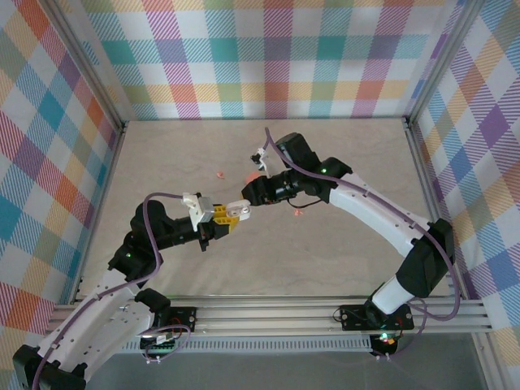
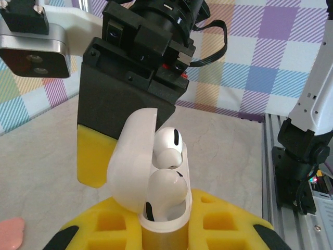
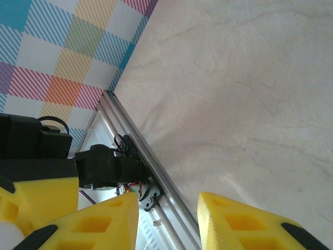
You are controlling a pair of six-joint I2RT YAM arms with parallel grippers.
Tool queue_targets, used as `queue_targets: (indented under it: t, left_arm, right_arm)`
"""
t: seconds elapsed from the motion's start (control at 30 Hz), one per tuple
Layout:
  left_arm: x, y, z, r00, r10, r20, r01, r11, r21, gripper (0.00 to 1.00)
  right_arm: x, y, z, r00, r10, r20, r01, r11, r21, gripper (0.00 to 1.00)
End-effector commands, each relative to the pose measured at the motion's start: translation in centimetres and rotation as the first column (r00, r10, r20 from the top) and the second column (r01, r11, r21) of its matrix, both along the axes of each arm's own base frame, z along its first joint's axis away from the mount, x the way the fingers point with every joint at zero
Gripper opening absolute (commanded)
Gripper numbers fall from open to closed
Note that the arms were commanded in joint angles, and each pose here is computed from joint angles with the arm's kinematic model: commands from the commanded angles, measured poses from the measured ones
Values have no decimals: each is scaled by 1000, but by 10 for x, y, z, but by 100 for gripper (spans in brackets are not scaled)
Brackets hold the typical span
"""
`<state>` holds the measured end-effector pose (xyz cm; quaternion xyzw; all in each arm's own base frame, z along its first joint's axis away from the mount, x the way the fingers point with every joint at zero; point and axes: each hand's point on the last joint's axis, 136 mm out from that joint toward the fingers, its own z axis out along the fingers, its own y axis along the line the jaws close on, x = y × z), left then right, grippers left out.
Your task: Insert wireless bluetooth earbuds into charging case
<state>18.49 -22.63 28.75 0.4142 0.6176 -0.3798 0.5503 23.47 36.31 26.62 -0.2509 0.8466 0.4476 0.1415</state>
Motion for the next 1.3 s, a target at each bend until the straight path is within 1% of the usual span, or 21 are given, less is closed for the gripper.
queue_targets:
  t: [0.0,0.27,0.47,0.57,0.63,0.67,0.73,0.8,0.87,1.03,1.13,1.27]
  left_arm:
    - [-2,-5,-11,998,-24,-57,25,999,21,0]
    - [0,-7,-11,998,-33,-62,35,999,23,0]
    - [3,-8,-9,998,-24,-64,24,1000,8,0]
    - [4,-8,-6,997,-19,-70,18,1000,-11,0]
    - [7,-8,-2,995,-9,-104,5,999,-37,0]
    - [10,-9,1,990,-3,-138,-5,998,-59,0]
    - [16,-11,5,973,10,-230,-30,996,-86,0]
    - [15,-17,10,957,-34,-290,4,995,-102,0]
    - [14,-23,17,944,-76,-322,38,992,-123,0]
    - [15,-27,37,936,-109,-335,58,986,-158,0]
    - [16,-28,51,937,-124,-326,59,978,-201,0]
    - [17,-29,62,934,-136,-329,60,971,-232,0]
  right_arm:
    - [-13,5,54,990,66,123,-81,989,124,36]
    - [-15,-5,69,978,45,206,-74,988,133,39]
    - [-16,-13,75,979,11,203,-50,980,193,48]
    - [-11,-22,68,986,-28,163,-4,982,190,56]
    - [-10,-28,64,989,-40,139,11,978,207,60]
    - [-11,-30,63,990,-39,136,7,974,226,61]
    - [-15,-35,63,987,-37,155,-6,962,272,62]
    - [-19,-41,64,981,-48,190,-16,948,318,62]
    - [-22,-46,65,972,-63,227,-20,938,347,62]
    - [-31,-51,67,951,-60,302,-68,914,399,60]
    - [-35,-48,69,949,-35,312,-106,900,423,57]
    - [-40,-44,76,951,2,310,-154,871,467,58]
